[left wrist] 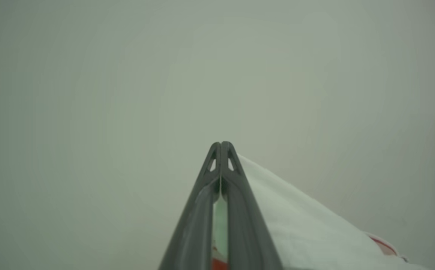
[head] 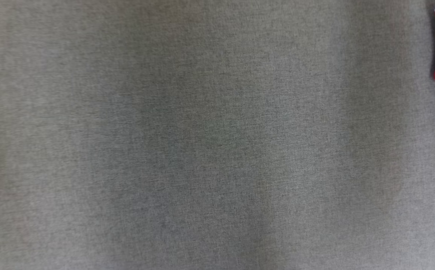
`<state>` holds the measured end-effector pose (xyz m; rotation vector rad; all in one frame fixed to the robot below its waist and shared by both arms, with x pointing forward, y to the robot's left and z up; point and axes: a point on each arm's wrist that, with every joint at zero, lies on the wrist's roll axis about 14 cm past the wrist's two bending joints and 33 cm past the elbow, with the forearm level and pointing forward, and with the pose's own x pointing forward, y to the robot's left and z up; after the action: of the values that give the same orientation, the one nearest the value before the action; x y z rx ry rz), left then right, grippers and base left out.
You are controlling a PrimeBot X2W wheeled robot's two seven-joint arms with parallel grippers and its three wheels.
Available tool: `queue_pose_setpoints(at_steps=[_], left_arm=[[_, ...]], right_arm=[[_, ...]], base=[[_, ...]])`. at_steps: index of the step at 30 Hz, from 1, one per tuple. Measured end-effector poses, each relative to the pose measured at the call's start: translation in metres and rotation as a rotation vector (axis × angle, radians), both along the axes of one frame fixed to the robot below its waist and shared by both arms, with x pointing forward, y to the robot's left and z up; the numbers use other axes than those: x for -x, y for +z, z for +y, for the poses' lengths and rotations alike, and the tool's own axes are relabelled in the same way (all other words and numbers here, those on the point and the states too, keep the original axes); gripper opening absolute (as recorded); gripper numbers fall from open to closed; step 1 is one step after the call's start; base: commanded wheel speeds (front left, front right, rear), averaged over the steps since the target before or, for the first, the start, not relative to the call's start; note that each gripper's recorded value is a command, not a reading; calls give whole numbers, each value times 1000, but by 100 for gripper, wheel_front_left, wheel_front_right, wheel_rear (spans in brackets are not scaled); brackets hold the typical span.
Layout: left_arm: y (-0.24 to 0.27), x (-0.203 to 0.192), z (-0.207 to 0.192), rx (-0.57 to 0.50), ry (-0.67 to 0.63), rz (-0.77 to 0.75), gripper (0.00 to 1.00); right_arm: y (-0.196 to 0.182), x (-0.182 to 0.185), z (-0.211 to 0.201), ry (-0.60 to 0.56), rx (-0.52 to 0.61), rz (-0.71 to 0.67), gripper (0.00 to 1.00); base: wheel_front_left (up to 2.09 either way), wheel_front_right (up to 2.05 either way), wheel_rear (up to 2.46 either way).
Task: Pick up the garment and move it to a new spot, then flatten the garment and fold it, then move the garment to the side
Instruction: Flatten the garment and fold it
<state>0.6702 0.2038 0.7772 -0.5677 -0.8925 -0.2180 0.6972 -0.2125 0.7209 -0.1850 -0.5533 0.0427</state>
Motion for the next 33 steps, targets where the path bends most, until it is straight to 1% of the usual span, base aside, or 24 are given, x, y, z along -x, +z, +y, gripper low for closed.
queue_pose_setpoints(at_steps=[2, 4, 8, 9, 11, 14, 16, 18, 19, 20, 21, 23, 27, 31, 32, 33], left_arm=[[-14, -8, -8, -20, -19, 10, 0], [-40, -19, -12, -29, -30, 54, 0], [-121, -38, -18, -48, -49, 217, 0], [-143, -39, -19, -58, -53, 263, 0], [-186, -36, -17, -40, -62, 358, 0], [-240, -16, -11, 41, -80, 485, 0], [-277, 5, -4, 110, -73, 586, 0], [-307, 31, 2, 194, -69, 679, 0], [-313, 43, 7, 224, -59, 706, 0], [-317, 54, 13, 262, -55, 730, 0], [-322, 66, 17, 279, -49, 760, 0], [-334, 92, 26, 354, -39, 823, 0], [-345, 137, 29, 415, -47, 919, 0], [-356, 179, 21, 449, -60, 1019, 0], [-358, 188, 19, 456, -59, 1038, 0], [-361, 208, 18, 472, -61, 1068, 0]], right_arm=[[-12, -5, -7, -26, 25, 19, 0], [-37, -13, -12, -47, 47, 72, 0], [-113, -21, -18, -61, 132, 244, 0], [-133, -21, -19, -60, 144, 291, 0], [-169, -17, -21, -53, 168, 384, 0], [-213, -1, -25, -44, 163, 518, 0], [-242, 15, -29, -38, 114, 629, 0], [-275, 39, -27, -25, 62, 786, 0], [-285, 51, -25, -10, 23, 837, 0], [-292, 63, -21, 6, -13, 884, 0], [-295, 74, -18, 16, -11, 925, 0], [-295, 96, -19, 24, -18, 976, 0], [-293, 136, -18, 23, -36, 1067, 0], [-294, 176, -18, -2, -19, 1177, 0], [-296, 188, -16, -2, -11, 1212, 0], [-293, 206, -8, 14, -7, 1244, 0]], base=[[0, 0, 0], [0, 0, 0], [0, 0, 0], [0, 0, 0], [0, 0, 0], [0, 0, 0], [0, 0, 0], [0, 0, 0], [0, 0, 0], [0, 0, 0], [0, 0, 0], [0, 0, 0], [0, 0, 0], [0, 0, 0], [0, 0, 0], [0, 0, 0]])
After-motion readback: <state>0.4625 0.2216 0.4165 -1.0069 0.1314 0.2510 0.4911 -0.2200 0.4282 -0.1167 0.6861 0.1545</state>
